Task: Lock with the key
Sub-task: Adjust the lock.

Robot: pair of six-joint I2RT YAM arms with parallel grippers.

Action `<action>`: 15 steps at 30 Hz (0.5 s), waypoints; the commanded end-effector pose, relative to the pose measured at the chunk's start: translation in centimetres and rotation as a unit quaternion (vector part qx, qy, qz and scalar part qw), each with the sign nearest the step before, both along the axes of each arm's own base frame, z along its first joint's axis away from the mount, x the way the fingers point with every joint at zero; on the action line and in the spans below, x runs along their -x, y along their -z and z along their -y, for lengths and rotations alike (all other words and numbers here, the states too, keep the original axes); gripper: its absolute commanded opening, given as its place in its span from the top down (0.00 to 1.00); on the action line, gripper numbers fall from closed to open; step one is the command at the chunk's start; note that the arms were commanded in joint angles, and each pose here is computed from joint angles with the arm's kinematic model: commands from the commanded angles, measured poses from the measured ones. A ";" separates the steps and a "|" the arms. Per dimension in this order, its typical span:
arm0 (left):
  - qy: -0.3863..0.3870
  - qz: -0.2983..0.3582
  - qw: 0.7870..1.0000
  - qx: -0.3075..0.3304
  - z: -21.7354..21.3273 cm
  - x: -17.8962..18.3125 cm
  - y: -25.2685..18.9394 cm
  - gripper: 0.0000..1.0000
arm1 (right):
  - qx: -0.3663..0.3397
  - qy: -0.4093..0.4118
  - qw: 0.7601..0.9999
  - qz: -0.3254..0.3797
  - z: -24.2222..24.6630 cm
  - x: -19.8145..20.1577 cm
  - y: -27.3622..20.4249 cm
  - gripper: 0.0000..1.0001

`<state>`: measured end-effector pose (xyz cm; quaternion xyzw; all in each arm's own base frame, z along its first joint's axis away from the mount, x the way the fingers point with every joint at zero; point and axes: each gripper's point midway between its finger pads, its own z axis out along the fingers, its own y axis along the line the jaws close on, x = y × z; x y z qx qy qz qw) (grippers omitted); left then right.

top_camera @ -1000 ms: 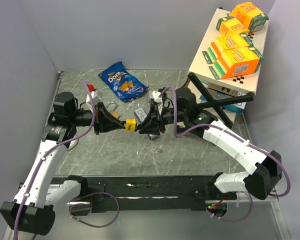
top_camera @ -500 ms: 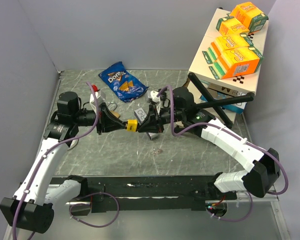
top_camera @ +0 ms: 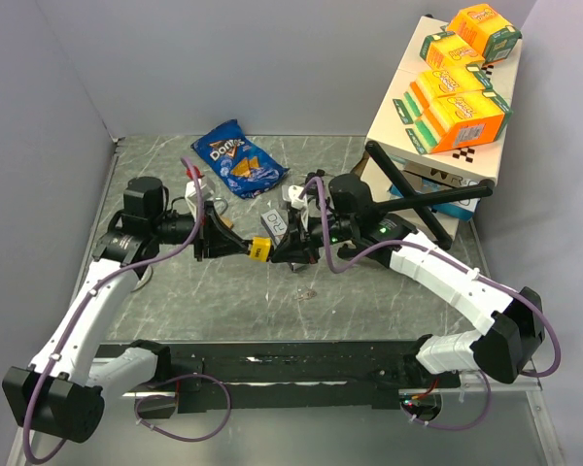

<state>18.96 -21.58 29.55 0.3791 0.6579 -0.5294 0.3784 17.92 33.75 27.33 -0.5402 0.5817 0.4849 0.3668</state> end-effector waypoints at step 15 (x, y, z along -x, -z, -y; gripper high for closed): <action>0.036 0.004 0.995 -0.093 2.7 0.7 5.3 0.99 | -0.095 -0.044 0.992 0.071 -3.5 0.2 -6.6 0.98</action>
